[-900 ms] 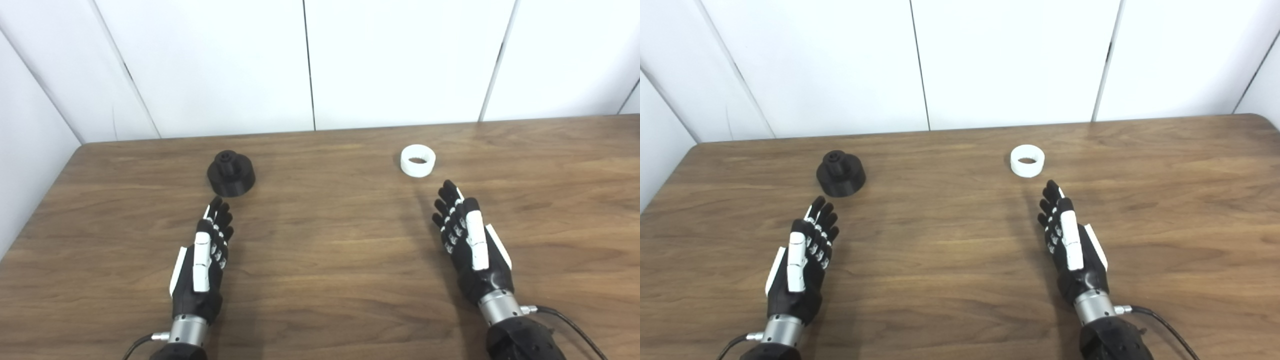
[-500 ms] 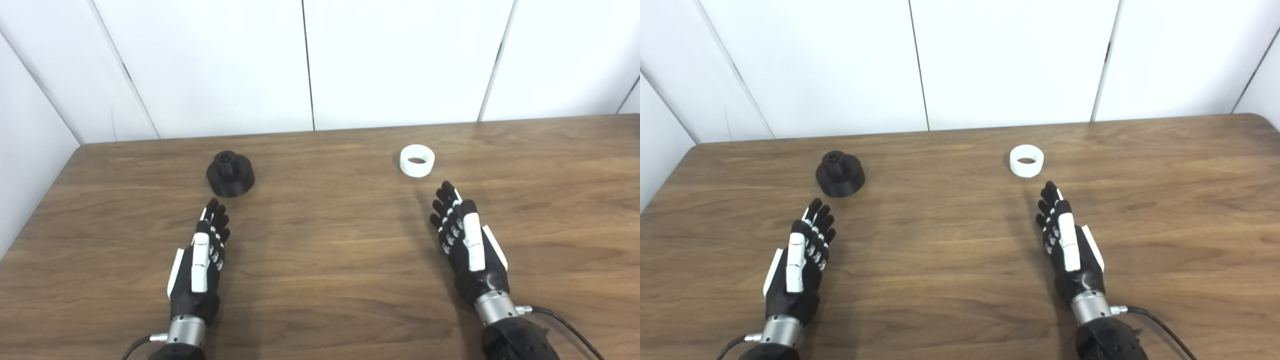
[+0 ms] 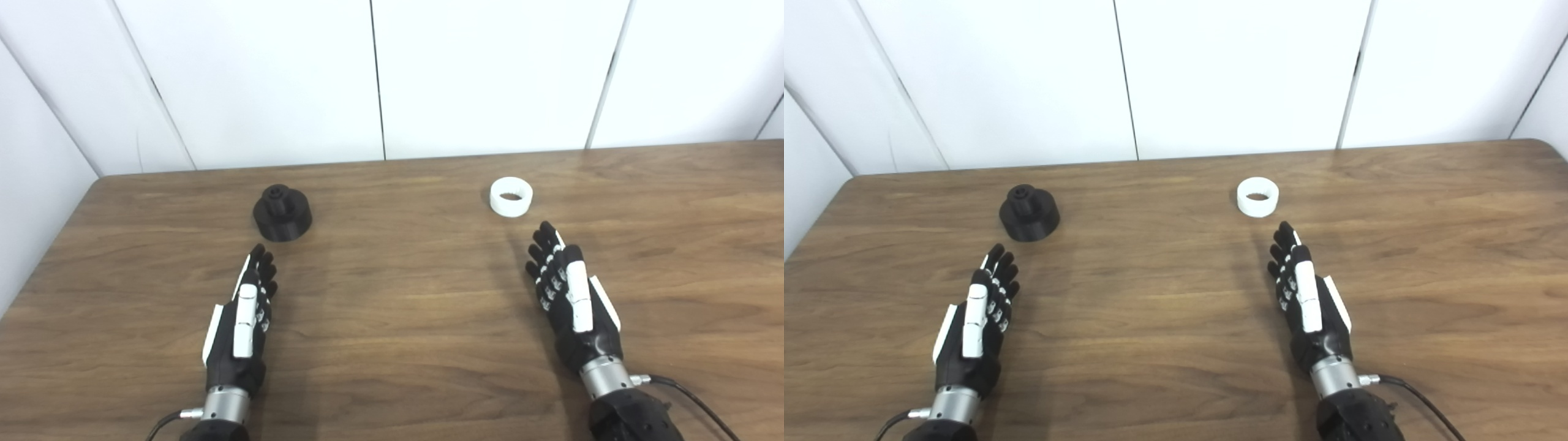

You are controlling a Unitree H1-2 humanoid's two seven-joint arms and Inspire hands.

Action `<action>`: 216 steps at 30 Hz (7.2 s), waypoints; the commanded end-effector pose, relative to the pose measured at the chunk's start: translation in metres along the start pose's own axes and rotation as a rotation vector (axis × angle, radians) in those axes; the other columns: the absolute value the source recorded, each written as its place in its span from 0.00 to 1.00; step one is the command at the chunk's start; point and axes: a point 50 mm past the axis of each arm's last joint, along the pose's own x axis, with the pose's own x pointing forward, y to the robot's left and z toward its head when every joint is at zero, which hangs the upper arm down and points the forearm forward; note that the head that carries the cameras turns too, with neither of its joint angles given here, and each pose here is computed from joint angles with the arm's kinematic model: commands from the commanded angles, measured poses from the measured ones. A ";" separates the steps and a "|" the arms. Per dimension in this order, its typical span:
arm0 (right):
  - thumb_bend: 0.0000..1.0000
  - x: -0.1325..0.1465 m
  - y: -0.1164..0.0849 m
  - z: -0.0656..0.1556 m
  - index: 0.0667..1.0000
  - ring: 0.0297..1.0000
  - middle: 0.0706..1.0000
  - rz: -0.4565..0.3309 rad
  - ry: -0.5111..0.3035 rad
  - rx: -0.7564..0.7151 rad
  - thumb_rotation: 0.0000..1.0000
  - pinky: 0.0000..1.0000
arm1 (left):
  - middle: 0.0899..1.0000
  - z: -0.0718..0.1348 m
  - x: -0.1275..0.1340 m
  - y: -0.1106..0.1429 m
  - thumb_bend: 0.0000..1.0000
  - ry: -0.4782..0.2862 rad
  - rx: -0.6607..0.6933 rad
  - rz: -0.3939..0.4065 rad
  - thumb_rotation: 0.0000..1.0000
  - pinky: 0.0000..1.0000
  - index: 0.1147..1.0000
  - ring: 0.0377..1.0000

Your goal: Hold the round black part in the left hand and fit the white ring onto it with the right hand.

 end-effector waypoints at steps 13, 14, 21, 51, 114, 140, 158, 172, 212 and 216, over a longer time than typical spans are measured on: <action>0.63 0.010 0.010 0.011 1.00 1.00 1.00 0.026 -0.082 -0.003 1.00 1.00 | 1.00 0.101 0.038 0.045 0.78 -0.152 0.494 0.040 0.57 1.00 0.97 1.00; 0.63 0.010 0.010 0.011 1.00 1.00 1.00 0.023 -0.081 -0.005 1.00 1.00 | 1.00 0.111 0.043 0.049 0.79 -0.155 0.537 0.040 0.56 0.99 0.98 1.00; 0.65 0.010 0.010 0.008 1.00 1.00 1.00 0.014 -0.080 -0.019 1.00 0.98 | 1.00 0.143 0.062 0.063 0.83 -0.158 0.726 0.033 0.51 0.98 0.97 1.00; 0.68 0.003 0.006 0.006 1.00 1.00 1.00 0.003 -0.069 -0.051 1.00 1.00 | 0.99 0.134 0.156 0.090 0.93 -0.027 1.499 -0.136 0.70 1.00 0.93 1.00; 0.67 -0.021 -0.019 0.009 1.00 1.00 1.00 -0.034 -0.055 -0.091 1.00 1.00 | 0.95 0.095 0.222 0.060 0.86 0.053 1.352 -0.158 0.65 0.99 0.90 0.99; 0.67 -0.026 -0.021 0.008 1.00 1.00 1.00 -0.042 -0.057 -0.095 1.00 0.99 | 0.93 0.087 0.224 0.047 0.81 0.045 1.316 -0.195 0.55 0.98 0.77 1.00; 0.68 -0.024 -0.022 0.011 1.00 1.00 1.00 -0.032 -0.057 -0.100 1.00 0.99 | 0.92 0.082 0.222 0.044 0.70 0.022 1.292 -0.192 0.36 0.97 0.66 0.98; 0.67 -0.022 -0.020 0.012 1.00 1.00 1.00 -0.030 -0.055 -0.103 1.00 0.99 | 0.90 0.081 0.201 0.030 0.73 -0.046 1.270 -0.228 0.35 0.95 0.65 0.97; 0.66 -0.022 -0.011 0.012 1.00 1.00 1.00 -0.025 -0.052 -0.094 1.00 1.00 | 0.88 0.056 0.083 -0.062 0.74 -0.199 1.227 -0.604 0.43 0.94 0.65 0.93; 0.67 -0.022 -0.010 0.013 1.00 1.00 0.99 -0.028 -0.050 -0.096 1.00 0.99 | 0.88 0.051 0.073 -0.068 0.74 -0.217 1.215 -0.621 0.43 0.93 0.64 0.93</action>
